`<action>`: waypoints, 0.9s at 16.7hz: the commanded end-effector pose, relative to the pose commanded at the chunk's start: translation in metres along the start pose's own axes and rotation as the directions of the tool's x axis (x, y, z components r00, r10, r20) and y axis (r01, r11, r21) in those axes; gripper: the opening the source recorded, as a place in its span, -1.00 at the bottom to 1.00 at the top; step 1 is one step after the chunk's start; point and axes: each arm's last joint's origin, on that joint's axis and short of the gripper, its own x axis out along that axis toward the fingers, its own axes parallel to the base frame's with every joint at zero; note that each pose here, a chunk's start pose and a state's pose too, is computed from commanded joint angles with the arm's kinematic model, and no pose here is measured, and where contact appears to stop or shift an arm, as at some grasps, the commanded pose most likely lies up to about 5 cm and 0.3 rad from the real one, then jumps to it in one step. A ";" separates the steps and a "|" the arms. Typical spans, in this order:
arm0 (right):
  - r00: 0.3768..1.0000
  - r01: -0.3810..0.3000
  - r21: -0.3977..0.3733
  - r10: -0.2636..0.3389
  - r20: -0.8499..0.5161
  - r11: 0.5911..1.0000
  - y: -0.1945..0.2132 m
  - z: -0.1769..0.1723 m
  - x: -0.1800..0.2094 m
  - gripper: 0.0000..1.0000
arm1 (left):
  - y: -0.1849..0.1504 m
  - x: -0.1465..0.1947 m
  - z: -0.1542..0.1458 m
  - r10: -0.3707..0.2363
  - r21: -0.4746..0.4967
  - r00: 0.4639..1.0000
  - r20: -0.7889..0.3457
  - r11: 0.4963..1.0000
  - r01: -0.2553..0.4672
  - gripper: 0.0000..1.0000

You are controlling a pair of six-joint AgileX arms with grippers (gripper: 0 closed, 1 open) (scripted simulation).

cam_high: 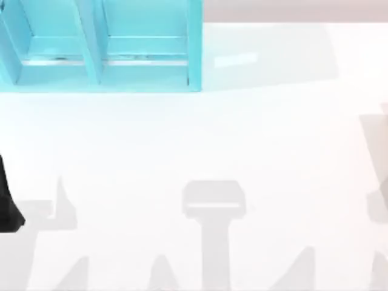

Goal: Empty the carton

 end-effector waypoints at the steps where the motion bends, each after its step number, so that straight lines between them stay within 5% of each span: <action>1: 0.997 0.012 -0.015 -0.013 -0.082 1.000 -0.004 0.009 0.004 1.00 | 0.000 0.000 0.000 0.000 0.000 1.000 0.000 1.000 0.000 1.00; 6: 0.880 0.020 -0.069 -0.050 -0.472 0.997 -0.032 0.051 0.034 1.00 | 0.000 0.000 0.000 0.000 0.000 1.000 0.000 1.000 0.000 1.00; 15: 0.462 -0.082 0.023 0.058 -0.885 0.996 -0.100 0.073 0.113 1.00 | 0.000 0.000 0.000 0.000 0.000 1.000 0.000 1.000 0.000 1.00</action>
